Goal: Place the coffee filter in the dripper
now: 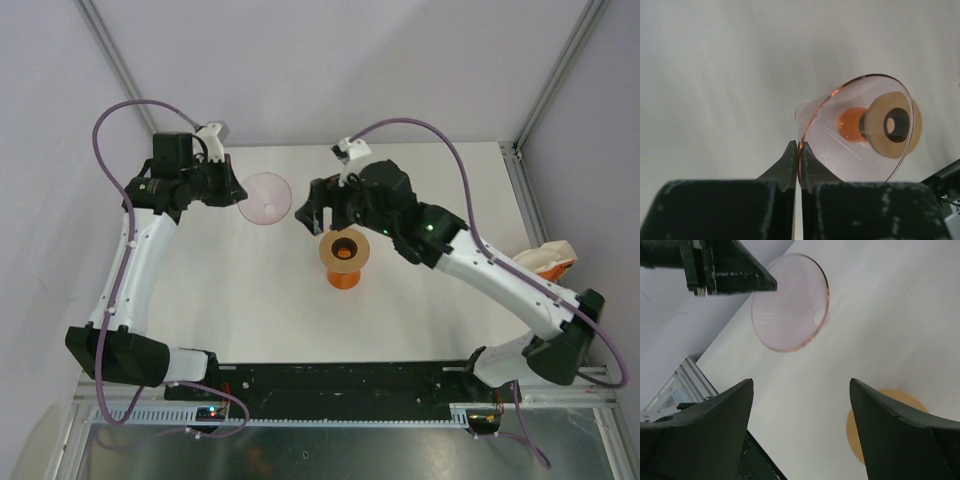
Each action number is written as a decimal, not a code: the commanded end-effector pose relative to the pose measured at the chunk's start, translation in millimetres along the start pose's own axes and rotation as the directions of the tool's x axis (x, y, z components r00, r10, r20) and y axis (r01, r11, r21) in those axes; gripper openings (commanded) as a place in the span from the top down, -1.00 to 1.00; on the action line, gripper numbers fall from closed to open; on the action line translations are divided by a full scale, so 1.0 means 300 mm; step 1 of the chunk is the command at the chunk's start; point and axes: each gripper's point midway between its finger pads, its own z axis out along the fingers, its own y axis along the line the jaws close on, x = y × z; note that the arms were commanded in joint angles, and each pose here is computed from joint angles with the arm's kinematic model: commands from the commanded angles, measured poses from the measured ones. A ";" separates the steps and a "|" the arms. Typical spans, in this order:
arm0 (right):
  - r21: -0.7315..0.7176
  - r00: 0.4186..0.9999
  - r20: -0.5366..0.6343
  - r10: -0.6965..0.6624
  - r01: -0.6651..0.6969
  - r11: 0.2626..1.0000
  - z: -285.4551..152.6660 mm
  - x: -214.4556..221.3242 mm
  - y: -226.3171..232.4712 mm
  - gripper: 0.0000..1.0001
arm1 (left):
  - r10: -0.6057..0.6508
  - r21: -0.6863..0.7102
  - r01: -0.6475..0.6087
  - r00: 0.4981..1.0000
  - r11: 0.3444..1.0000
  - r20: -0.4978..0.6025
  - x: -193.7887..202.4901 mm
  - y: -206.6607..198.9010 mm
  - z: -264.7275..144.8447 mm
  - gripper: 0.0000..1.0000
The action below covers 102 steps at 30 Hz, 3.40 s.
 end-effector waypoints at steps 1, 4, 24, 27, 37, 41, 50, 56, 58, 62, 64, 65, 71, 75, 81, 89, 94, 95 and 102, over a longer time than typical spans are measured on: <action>-0.001 0.997 0.081 0.001 -0.001 1.000 0.069 -0.140 0.064 -0.60 | -0.035 0.131 0.023 0.995 0.991 0.092 -0.087 -0.146 -0.102 0.99; 0.060 0.999 0.043 -0.017 0.015 0.998 0.122 -0.138 0.042 -0.51 | -0.034 0.169 0.019 0.996 0.985 0.085 -0.086 -0.200 -0.104 1.00; 0.400 0.986 -0.167 -0.025 0.090 0.912 0.009 0.001 -0.259 0.96 | 0.005 0.325 0.017 0.998 0.946 -0.066 -0.006 -0.454 0.004 1.00; 0.401 0.974 -0.226 0.005 0.089 0.912 -0.033 0.044 -0.285 0.99 | 0.025 0.338 0.009 0.995 0.941 -0.095 0.011 -0.492 0.039 1.00; 0.311 0.917 -0.359 0.171 -0.055 0.949 -0.104 0.197 -0.344 1.00 | 0.051 0.387 0.036 0.976 0.921 -0.210 0.099 -0.561 0.127 1.00; 0.293 0.910 -0.370 0.188 -0.078 0.953 -0.071 0.226 -0.354 1.00 | 0.061 0.366 0.029 0.971 0.930 -0.231 0.118 -0.555 0.170 1.00; 0.307 0.887 -0.412 0.208 -0.079 0.949 -0.053 0.272 -0.387 1.00 | 0.081 0.343 0.012 0.963 0.939 -0.256 0.157 -0.528 0.204 0.99; 0.317 0.874 -0.434 0.217 -0.077 0.945 -0.049 0.302 -0.402 1.00 | 0.086 0.345 0.006 0.964 0.939 -0.250 0.162 -0.526 0.189 1.00; 0.321 0.871 -0.439 0.220 -0.077 0.944 -0.046 0.309 -0.406 1.00 | 0.088 0.338 0.003 0.963 0.941 -0.255 0.168 -0.519 0.198 0.99; 0.324 0.864 -0.451 0.224 -0.075 0.943 -0.041 0.324 -0.415 1.00 | 0.089 0.332 0.008 0.958 0.943 -0.274 0.185 -0.512 0.218 1.00; 0.329 0.862 -0.454 0.226 -0.074 0.941 -0.039 0.330 -0.423 1.00 | 0.088 0.334 0.011 0.956 0.943 -0.281 0.189 -0.513 0.225 1.00; 0.331 0.860 -0.456 0.228 -0.073 0.941 -0.038 0.334 -0.425 1.00 | 0.088 0.333 0.012 0.955 0.943 -0.284 0.190 -0.513 0.229 1.00; 0.341 0.848 -0.475 0.236 -0.070 0.938 -0.032 0.361 -0.440 1.00 | 0.092 0.323 0.014 0.947 0.946 -0.309 0.219 -0.498 0.252 1.00; 0.341 0.841 -0.486 0.236 -0.066 0.938 -0.025 0.380 -0.448 1.00 | 0.100 0.299 -0.001 0.943 0.954 -0.318 0.231 -0.478 0.283 1.00; 0.351 0.829 -0.506 0.238 -0.054 0.935 -0.023 0.424 -0.473 1.00 | 0.116 0.299 -0.004 0.926 0.954 -0.359 0.287 -0.459 0.304 1.00; 0.343 0.835 -0.518 0.186 0.004 0.939 -0.006 0.470 -0.476 1.00 | 0.183 0.305 -0.060 0.902 0.950 -0.392 0.362 -0.436 0.328 0.99; 0.350 0.831 -0.528 0.178 0.022 0.936 -0.010 0.514 -0.497 1.00 | 0.220 0.307 -0.091 0.882 0.947 -0.417 0.417 -0.424 0.344 1.00; 0.347 0.825 -0.536 0.177 0.024 0.938 -0.006 0.527 -0.498 1.00 | 0.220 0.303 -0.090 0.876 0.949 -0.429 0.434 -0.417 0.353 1.00; 0.342 0.756 -0.619 0.212 0.017 0.939 -0.008 0.635 -0.528 1.00 | 0.184 0.316 -0.007 0.823 0.949 -0.537 0.556 -0.392 0.392 0.99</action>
